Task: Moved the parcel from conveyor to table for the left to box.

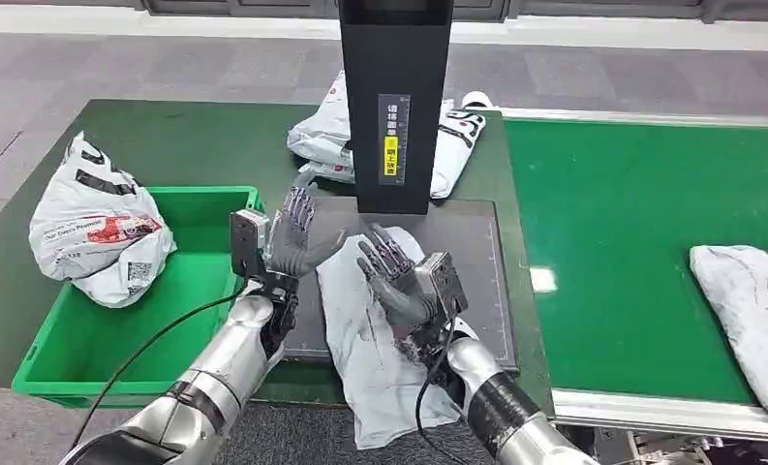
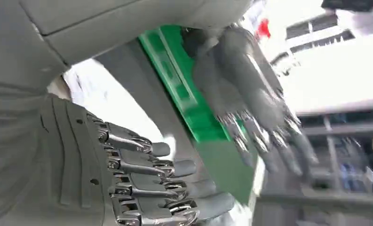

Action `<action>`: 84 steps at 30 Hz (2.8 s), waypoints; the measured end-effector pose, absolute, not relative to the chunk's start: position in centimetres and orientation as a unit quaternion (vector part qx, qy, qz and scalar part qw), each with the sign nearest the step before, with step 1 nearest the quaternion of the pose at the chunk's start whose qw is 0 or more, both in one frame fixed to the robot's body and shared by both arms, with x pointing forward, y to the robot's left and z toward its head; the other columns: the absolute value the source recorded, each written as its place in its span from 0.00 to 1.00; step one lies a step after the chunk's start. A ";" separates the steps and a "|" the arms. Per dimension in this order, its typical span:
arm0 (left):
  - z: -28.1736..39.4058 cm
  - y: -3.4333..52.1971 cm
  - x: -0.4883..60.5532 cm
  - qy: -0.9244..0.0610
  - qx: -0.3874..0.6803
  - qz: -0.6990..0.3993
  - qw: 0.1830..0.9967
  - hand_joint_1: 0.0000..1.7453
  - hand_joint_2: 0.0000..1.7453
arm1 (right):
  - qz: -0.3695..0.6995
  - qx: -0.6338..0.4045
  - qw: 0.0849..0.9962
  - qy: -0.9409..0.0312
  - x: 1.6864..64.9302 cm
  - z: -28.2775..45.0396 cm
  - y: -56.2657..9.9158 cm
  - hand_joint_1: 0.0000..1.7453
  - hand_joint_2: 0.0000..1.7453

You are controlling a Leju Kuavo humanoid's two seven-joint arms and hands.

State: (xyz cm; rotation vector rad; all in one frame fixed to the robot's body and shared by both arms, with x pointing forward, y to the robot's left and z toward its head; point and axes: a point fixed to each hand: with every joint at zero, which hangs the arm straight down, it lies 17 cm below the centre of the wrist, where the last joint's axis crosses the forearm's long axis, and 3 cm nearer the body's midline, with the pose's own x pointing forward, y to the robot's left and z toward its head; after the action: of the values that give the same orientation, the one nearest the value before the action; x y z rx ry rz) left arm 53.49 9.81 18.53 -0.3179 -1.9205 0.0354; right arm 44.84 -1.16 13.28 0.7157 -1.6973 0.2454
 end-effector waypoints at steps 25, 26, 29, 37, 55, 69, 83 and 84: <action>7.2 -1.0 45.3 -0.717 -0.075 -0.472 0.507 0.00 1.00 | -0.078 -0.016 0.504 -0.860 47.0 18.6 -23.2 0.00 1.00; 7.0 -1.0 45.1 -0.715 -0.075 -0.477 0.506 0.00 1.00 | -0.079 -0.018 0.504 -0.860 47.0 18.6 -23.4 0.00 1.00; 6.5 -0.9 44.9 -0.709 -0.074 -0.488 0.504 0.00 1.00 | -0.080 -0.021 0.503 -0.860 46.9 18.6 -23.7 0.00 1.00; 4.6 -0.6 44.6 -0.678 -0.044 -0.543 0.494 1.00 1.00 | -0.084 -0.014 0.516 -0.852 47.1 18.1 -24.1 0.00 1.00; 7.0 1.4 48.3 -0.677 0.036 -0.592 0.435 1.00 1.00 | -0.089 0.020 0.527 -0.845 48.1 17.8 -24.2 0.00 1.00; 23.1 8.0 57.3 -0.785 0.266 -0.395 0.397 1.00 1.00 | -0.119 0.041 0.562 -0.818 47.6 15.1 -23.5 0.00 1.00; 34.4 33.3 58.7 -0.639 0.663 -0.266 0.287 1.00 1.00 | -0.138 0.054 0.572 -0.807 46.7 13.6 -23.5 0.00 1.00; 34.5 34.3 58.5 -0.634 0.668 -0.259 0.290 1.00 1.00 | -0.138 0.054 0.572 -0.807 46.7 13.7 -23.5 0.00 1.00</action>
State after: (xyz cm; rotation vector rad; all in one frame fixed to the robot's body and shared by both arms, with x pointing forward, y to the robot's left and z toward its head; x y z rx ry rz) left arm 58.49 34.31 34.47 1.7813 -1.6921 -0.6912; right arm 46.70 -23.54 13.65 0.1267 -1.8915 -0.3238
